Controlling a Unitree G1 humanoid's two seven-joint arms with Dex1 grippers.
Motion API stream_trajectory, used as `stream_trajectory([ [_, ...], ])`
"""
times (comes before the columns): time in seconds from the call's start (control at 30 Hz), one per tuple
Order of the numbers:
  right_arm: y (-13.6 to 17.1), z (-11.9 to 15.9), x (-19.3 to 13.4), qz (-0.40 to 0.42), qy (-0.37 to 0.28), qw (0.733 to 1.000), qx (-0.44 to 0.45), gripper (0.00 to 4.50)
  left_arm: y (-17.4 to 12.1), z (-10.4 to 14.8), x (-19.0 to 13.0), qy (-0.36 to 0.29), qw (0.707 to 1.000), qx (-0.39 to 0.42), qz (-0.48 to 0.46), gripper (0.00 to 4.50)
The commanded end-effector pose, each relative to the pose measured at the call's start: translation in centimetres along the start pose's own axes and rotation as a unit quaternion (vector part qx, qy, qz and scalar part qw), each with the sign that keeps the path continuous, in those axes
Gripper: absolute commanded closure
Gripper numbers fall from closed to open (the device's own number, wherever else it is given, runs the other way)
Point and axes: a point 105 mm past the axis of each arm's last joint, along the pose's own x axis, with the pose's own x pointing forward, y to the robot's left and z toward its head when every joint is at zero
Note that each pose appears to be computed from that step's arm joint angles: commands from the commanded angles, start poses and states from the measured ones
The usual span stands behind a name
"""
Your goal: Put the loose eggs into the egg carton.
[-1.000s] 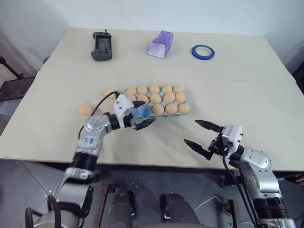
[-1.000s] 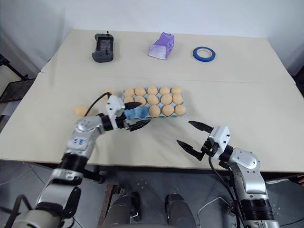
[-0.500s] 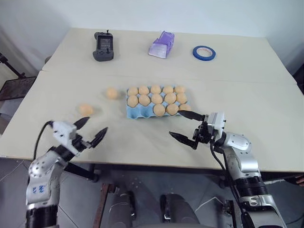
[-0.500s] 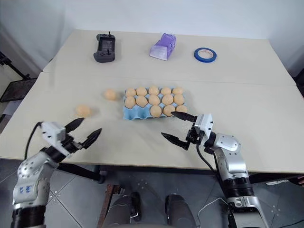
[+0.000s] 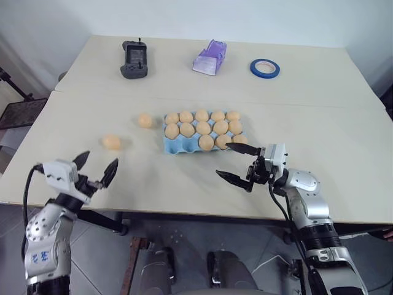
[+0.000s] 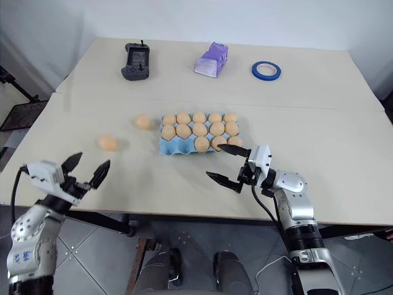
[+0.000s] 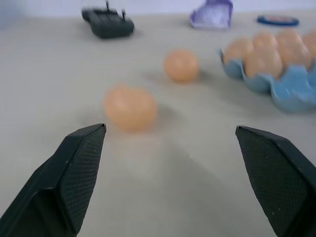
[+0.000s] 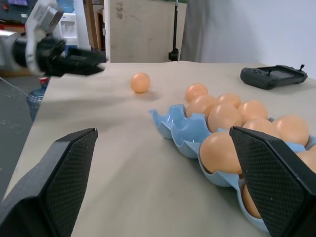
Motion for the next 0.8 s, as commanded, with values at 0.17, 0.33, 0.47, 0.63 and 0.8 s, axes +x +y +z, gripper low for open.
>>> stream_trajectory([
  [0.17, -0.4, 0.8, 0.3, -0.003, -0.011, 1.000, -0.019, 0.00, 1.2, -0.9, 4.8, 0.028, 0.999, 0.011, 0.039, 0.02],
  [0.33, -0.3, 1.0, 0.6, -0.011, -0.017, 1.000, -0.019, 0.00, 1.4, -1.5, 7.0, 0.040, 0.998, -0.010, 0.043, 0.02],
  [0.47, -0.1, 0.9, 0.5, -0.018, -0.018, 1.000, -0.016, 0.00, 0.5, -2.8, 7.3, 0.067, 0.997, -0.013, 0.026, 0.02],
  [0.63, 0.0, 0.8, 0.2, -0.022, -0.014, 1.000, -0.014, 0.00, 0.2, -3.3, 6.7, 0.071, 0.997, -0.029, 0.012, 1.19],
  [0.8, 0.1, 0.8, 0.3, -0.023, -0.015, 1.000, -0.013, 0.00, -0.1, -3.6, 6.3, 0.074, 0.997, -0.021, 0.001, 2.36],
])
